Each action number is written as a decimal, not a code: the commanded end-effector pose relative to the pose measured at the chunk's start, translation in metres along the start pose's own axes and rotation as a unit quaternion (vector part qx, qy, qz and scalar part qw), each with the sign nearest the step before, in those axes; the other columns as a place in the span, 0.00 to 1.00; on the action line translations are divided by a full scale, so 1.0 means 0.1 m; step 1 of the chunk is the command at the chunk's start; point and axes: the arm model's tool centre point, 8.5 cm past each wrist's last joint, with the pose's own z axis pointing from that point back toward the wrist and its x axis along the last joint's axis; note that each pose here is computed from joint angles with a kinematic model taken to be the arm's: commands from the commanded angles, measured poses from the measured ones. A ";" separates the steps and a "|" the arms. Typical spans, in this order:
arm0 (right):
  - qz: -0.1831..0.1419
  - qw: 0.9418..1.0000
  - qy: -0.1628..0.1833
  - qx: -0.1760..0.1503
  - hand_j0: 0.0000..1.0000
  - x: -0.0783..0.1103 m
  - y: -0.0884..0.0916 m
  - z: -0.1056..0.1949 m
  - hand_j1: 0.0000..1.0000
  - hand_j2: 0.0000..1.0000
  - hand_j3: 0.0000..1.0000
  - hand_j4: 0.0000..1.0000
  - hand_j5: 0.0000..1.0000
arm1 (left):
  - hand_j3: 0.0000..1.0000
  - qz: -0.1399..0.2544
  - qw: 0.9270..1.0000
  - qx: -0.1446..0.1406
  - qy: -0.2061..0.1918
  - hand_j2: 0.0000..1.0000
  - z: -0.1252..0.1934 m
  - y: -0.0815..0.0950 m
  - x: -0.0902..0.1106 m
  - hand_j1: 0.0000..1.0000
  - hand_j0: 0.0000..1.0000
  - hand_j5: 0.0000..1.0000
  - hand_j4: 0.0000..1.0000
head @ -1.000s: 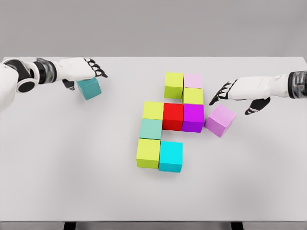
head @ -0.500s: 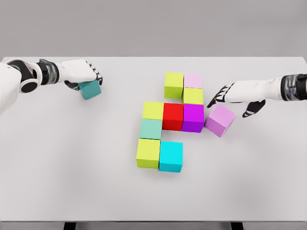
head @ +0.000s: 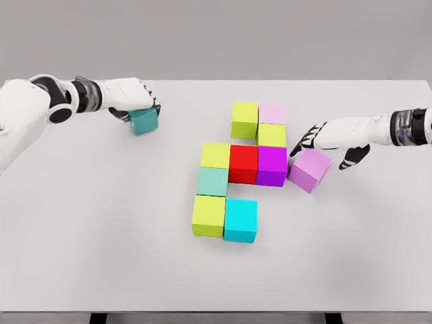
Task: Assemble the squares on the desktop into the number 2
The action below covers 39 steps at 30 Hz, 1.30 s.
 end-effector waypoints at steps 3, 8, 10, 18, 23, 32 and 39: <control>0.000 1.000 0.002 0.000 0.92 -0.01 0.00 0.00 0.92 0.92 0.92 0.92 0.92 | 0.67 -0.001 1.000 0.010 -0.011 0.67 -0.12 0.13 0.10 0.67 0.67 0.67 0.67; 0.004 1.000 -0.002 0.005 0.92 0.02 0.03 -0.06 0.92 0.92 0.92 0.92 0.92 | 0.67 -0.002 1.000 0.014 -0.011 0.67 -0.16 0.21 0.10 0.67 0.67 0.67 0.67; 0.004 1.000 -0.002 0.005 0.92 0.03 0.02 -0.07 0.92 0.92 0.92 0.92 0.92 | 0.67 -0.004 1.000 0.018 -0.014 0.67 -0.19 0.26 0.13 0.67 0.67 0.67 0.67; 0.003 1.000 -0.001 0.015 0.89 0.02 0.08 -0.10 0.89 0.89 0.89 0.89 0.89 | 0.69 -0.014 0.999 0.027 -0.033 0.69 -0.32 0.43 0.30 0.69 0.69 0.69 0.69; 0.008 1.000 0.002 0.019 0.83 0.01 0.09 -0.10 0.83 0.83 0.83 0.83 0.83 | 0.69 -0.017 0.999 0.027 -0.037 0.69 -0.36 0.50 0.34 0.69 0.69 0.69 0.69; 0.016 0.999 0.006 0.029 0.76 0.01 0.12 -0.11 0.76 0.76 0.76 0.76 0.76 | 0.71 -0.022 0.998 0.035 -0.048 0.71 -0.45 0.61 0.44 0.71 0.71 0.71 0.71; 0.019 0.999 0.004 0.037 0.77 0.03 0.17 -0.16 0.77 0.77 0.77 0.77 0.77 | 1.00 -0.015 0.999 0.029 -0.041 1.00 -0.43 0.56 0.39 1.00 1.00 1.00 1.00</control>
